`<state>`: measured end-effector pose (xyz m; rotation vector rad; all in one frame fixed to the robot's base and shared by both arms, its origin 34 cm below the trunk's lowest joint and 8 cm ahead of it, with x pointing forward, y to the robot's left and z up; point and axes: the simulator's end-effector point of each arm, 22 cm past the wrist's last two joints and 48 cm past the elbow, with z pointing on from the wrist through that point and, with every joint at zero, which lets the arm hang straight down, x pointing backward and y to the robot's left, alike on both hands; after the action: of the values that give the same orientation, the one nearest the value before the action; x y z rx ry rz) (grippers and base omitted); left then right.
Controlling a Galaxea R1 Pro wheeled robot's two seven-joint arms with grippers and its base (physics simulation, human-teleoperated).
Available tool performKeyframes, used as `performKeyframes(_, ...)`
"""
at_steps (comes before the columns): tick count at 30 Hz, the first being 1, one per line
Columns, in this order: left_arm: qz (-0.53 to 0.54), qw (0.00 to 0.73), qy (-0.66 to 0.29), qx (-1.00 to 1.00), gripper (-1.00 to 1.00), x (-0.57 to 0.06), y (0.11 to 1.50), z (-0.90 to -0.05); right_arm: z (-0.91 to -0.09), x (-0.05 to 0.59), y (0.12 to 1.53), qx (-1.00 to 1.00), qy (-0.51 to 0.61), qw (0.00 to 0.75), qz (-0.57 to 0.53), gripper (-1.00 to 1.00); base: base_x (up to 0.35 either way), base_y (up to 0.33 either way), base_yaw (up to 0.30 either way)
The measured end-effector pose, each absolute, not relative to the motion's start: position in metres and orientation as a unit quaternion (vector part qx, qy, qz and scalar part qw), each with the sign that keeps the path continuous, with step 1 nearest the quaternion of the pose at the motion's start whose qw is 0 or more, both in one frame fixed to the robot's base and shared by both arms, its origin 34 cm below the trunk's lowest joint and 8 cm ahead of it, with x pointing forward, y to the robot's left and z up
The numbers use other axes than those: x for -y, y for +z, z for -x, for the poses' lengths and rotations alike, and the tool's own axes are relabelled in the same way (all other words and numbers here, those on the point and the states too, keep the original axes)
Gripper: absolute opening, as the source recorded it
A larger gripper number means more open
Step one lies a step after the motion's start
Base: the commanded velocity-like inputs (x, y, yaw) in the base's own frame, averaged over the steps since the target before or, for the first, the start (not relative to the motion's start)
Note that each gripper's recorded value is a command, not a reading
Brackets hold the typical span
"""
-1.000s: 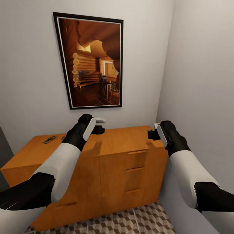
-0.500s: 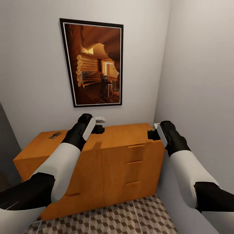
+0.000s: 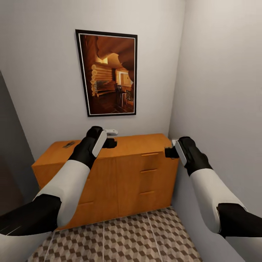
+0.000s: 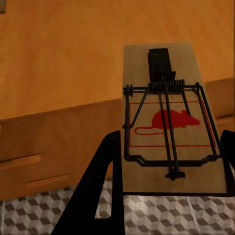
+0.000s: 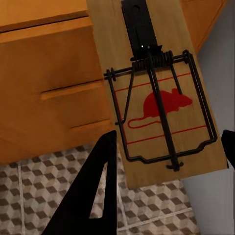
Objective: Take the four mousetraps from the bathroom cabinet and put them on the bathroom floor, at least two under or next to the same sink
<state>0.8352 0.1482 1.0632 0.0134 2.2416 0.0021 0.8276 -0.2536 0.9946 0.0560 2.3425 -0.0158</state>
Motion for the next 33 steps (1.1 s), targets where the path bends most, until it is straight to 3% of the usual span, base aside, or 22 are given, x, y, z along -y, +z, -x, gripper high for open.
performKeyframes(12,-0.004,0.398,0.002,-0.917,-1.00,-0.150,0.996,-0.813,-0.804,0.264,0.919,-0.954,-0.014,0.298,-0.024,-1.00,-0.345,0.000,0.000)
performKeyframes(23,0.019,0.302,0.011,-0.953,-1.00,-0.173,0.829,-0.745,-0.731,0.317,0.792,-0.976,-0.041,0.207,-0.046,-1.00,-0.346,0.000,0.000)
performKeyframes(33,0.064,0.227,0.051,-0.971,-1.00,-0.221,0.682,-0.674,-0.655,0.328,0.678,-0.978,-0.052,0.197,-0.045,-1.00,-0.346,0.000,0.000)
